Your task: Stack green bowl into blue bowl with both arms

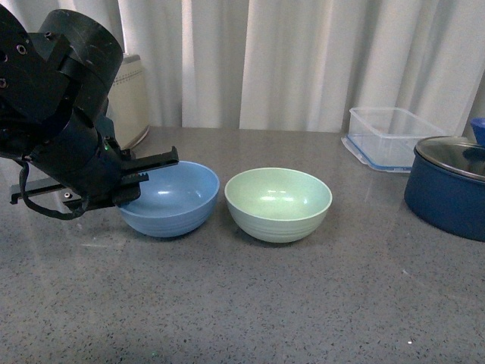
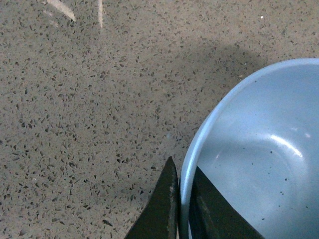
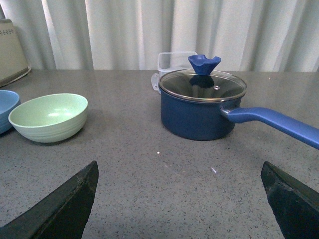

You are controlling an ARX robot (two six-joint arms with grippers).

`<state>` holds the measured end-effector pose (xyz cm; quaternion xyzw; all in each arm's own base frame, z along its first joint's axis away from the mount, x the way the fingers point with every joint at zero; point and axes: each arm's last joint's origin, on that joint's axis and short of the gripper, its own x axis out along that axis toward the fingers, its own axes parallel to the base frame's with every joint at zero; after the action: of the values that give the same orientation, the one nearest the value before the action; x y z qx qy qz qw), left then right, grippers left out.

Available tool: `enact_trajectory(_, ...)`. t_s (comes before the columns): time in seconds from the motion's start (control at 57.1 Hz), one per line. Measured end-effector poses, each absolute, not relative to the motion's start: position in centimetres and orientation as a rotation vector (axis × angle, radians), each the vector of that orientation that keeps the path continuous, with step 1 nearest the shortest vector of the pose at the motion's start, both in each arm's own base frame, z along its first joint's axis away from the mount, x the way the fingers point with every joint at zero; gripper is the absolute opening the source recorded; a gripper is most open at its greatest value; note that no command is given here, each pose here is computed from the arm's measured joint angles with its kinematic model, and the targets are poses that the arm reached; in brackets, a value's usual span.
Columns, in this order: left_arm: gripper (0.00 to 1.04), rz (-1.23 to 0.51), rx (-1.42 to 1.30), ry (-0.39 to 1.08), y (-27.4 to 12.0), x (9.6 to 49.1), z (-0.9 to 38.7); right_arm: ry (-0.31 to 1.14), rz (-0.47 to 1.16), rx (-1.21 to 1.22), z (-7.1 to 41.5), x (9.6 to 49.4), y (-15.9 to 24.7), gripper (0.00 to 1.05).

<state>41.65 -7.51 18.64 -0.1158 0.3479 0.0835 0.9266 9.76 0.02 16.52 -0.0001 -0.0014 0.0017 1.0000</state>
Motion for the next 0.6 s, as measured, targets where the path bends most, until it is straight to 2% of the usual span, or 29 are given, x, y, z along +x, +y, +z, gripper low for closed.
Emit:
enact_trajectory(0.245, 0.05, 0.159, -0.254, 0.71, -7.8, 42.2, 18.5, -0.003, 0.003, 0.0, 16.5, 9.8, 0.0, 0.95)
enact_trajectory(0.421, 0.43, 0.13, -0.267, 0.705, -7.8, 41.7, 19.2, -0.003, 0.003, 0.0, 16.5, 9.8, 0.0, 0.95)
enact_trajectory(0.526, 0.66, 0.124, -0.283, 0.647, -7.2, 40.3, 22.1, -0.003, 0.003, 0.0, 16.5, 9.8, 0.0, 0.95)
enact_trajectory(0.596, 0.77, 0.12, -0.295, 0.611, -6.7, 39.2, 23.8, -0.003, 0.003, 0.0, 16.5, 9.8, 0.0, 0.95)
